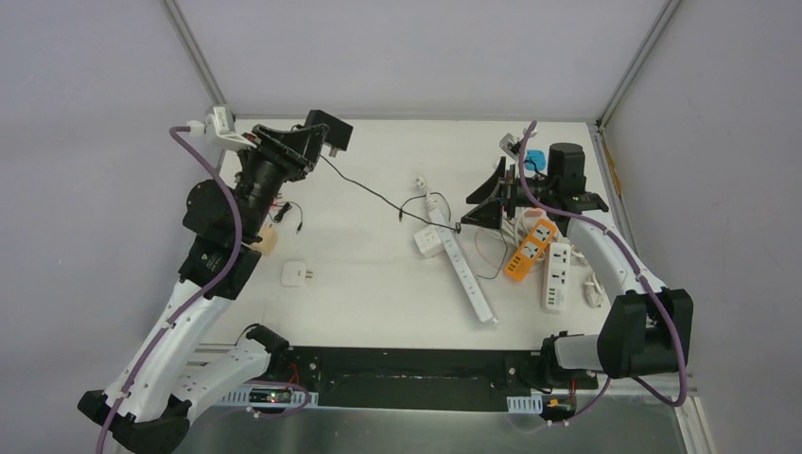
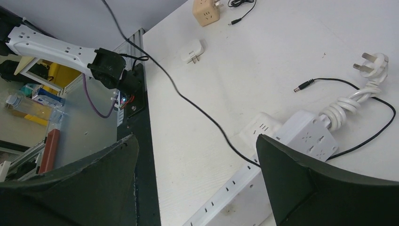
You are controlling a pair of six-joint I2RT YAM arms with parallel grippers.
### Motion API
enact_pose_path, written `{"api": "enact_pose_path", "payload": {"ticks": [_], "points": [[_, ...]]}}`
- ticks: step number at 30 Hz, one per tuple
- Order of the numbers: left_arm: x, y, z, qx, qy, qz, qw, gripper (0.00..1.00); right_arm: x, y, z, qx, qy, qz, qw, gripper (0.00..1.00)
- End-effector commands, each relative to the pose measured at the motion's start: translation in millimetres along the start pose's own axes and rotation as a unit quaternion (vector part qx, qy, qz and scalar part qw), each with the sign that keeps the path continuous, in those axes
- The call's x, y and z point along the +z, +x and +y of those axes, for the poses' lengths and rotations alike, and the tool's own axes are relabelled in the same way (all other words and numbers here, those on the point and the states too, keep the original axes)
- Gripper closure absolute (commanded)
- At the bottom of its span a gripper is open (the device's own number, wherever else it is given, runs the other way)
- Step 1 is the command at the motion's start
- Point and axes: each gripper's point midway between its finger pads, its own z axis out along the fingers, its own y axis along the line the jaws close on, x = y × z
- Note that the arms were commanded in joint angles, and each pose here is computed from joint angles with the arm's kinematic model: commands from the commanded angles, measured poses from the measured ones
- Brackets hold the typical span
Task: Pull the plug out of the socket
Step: Place the plug at the corner of the board.
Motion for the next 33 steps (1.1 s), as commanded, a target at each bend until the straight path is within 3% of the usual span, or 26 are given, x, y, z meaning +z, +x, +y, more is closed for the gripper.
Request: {"api": "enact_pose_path", "payload": {"ticks": [1, 12, 21, 27, 33], "points": [[10.8, -51.6, 3.4, 0.035, -0.044, -0.053, 0.997, 1.00, -2.9, -11.8, 1.7, -0.036, 0.003, -0.012, 0.999, 0.00], [48.5, -132.3, -11.8, 0.081, -0.079, -0.114, 0.987, 1.00, -1.6, -9.7, -0.4, -0.028, 0.001, -0.011, 1.000, 0.00], [65.4, -216.1, -26.1, 0.164, -0.122, -0.160, 0.966, 1.00, 0.3, -6.7, -7.1, -0.016, 0.009, -0.008, 1.000, 0.00], [60.7, -269.3, -48.6, 0.178, -0.115, -0.210, 0.954, 1.00, 3.0, 2.7, -24.9, -0.033, 0.054, 0.000, 0.998, 0.00], [47.5, -294.4, -51.5, 0.188, -0.130, -0.243, 0.943, 1.00, 8.0, 18.7, -45.9, -0.089, 0.093, -0.001, 0.992, 0.00]]}}
